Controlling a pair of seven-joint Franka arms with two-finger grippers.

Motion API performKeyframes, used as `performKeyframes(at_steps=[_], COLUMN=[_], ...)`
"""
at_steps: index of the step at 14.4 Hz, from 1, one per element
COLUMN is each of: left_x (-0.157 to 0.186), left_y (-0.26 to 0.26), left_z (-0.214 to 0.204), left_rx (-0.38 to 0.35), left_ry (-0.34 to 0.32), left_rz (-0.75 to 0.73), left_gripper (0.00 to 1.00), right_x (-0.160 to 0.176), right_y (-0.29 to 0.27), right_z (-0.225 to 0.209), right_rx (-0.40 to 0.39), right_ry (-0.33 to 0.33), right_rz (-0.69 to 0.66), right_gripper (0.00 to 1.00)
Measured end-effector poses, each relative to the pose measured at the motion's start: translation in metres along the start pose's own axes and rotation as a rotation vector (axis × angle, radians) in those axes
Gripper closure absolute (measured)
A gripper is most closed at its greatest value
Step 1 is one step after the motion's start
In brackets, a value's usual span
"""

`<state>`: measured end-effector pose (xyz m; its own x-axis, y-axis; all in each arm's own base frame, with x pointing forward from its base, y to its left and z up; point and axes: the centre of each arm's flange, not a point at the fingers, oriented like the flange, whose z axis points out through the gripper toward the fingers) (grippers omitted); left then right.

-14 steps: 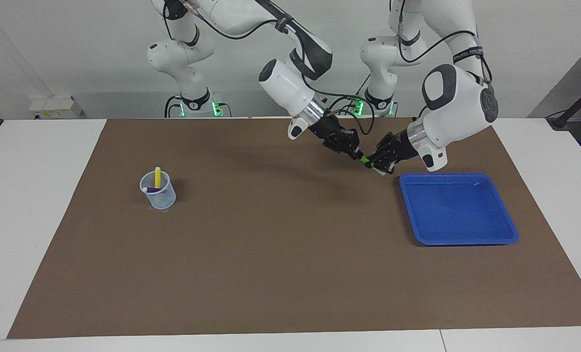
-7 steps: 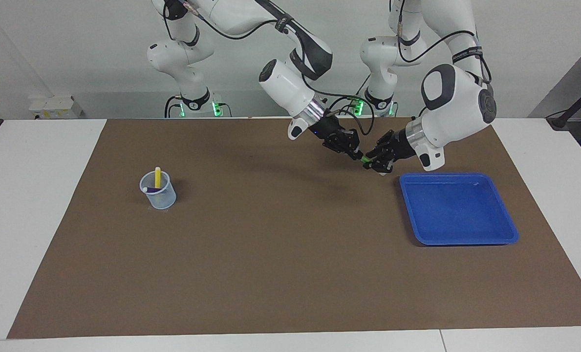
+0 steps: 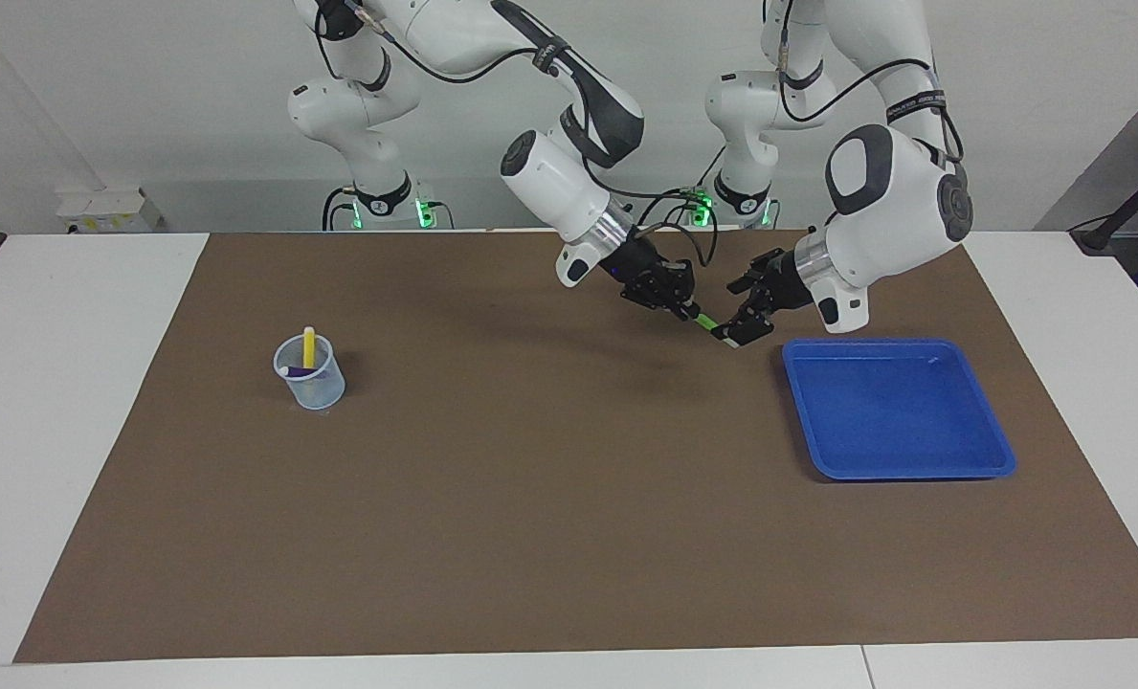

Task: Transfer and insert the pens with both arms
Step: 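Carry the green pen to the cup while the left gripper withdraws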

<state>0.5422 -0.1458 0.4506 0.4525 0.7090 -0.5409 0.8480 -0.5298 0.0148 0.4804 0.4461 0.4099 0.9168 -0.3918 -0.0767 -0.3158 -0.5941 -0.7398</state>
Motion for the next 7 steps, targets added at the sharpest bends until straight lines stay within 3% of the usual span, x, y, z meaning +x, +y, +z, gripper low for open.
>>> performKeyframes(at_steps=[7], left_x=[0.050], left_y=[-0.032], left_z=[-0.025], left_rx=[0.114], left_ry=[0.088], left_rz=[0.465], left_gripper=[0.00], right_x=[0.026], right_y=[0.016], right_z=[-0.010], right_rx=[-0.084], right_ry=[-0.108], right_rz=[-0.208], right_gripper=[0.83])
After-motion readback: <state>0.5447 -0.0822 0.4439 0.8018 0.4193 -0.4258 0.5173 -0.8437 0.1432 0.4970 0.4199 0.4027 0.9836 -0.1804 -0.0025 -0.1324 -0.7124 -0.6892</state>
